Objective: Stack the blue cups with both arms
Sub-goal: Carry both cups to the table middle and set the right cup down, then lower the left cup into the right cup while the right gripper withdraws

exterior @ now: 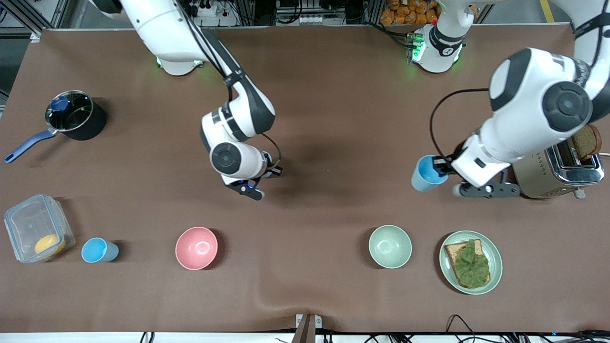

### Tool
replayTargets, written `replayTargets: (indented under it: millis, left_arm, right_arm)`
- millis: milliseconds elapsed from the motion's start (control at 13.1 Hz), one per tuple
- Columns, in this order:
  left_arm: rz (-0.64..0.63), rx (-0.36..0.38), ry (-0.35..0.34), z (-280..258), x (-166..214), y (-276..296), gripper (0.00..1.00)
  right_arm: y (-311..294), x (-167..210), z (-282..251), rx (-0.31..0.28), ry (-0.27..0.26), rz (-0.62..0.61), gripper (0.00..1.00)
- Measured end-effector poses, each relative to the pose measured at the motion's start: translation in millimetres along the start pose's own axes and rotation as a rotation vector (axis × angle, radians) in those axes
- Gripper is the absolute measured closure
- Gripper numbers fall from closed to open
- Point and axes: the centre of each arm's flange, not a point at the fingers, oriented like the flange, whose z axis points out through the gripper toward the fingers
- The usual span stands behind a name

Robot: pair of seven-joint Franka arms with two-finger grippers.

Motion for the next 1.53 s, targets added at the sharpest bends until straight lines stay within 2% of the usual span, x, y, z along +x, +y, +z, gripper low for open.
replayTargets:
  millis: [229,306,535,611,840,917,1069,1222,1528]
  left_arm:
    - [0.002,-0.004,0.005,-2.0,-2.2,17.9,0.97]
    - [-0.017,-0.005,0.002,0.2,-2.3,22.4,0.97]
    - [-0.092,-0.010,-0.008,8.5,-9.0,59.5,0.97]
    - [-0.127,-0.014,-0.011,11.4,-14.2,81.2,0.97]
    - [-0.252,-0.035,-0.019,28.8,-43.2,174.9,0.97]
    - [-0.298,-0.057,-0.012,42.7,-56.0,212.3,0.97]
    - [-0.388,-0.116,0.002,79.7,-83.1,280.4,0.97]
    - [-0.455,-0.159,-0.003,123.1,-104.9,327.8,0.97]
    - [-0.504,-0.162,0.002,169.6,-122.5,364.7,0.97]
  right_arm:
    - [-1.3,3.9,2.7,0.001,0.003,0.008,0.93]
    - [-2.4,5.3,-1.4,0.007,0.009,0.008,0.85]
    - [-9.4,9.8,-43.9,0.030,0.020,0.004,0.51]
    - [-4.5,14.1,-66.2,0.023,0.010,0.010,0.42]
    - [35.5,40.2,-130.2,-0.008,-0.002,-0.018,0.07]
    - [55.7,50.4,-146.3,-0.037,-0.004,-0.049,0.00]
    - [92.9,67.9,-170.3,-0.086,-0.014,-0.092,0.00]
    - [122.6,79.3,-191.6,-0.109,-0.022,-0.156,0.00]
    - [191.9,103.5,-242.3,-0.081,0.006,-0.152,0.00]
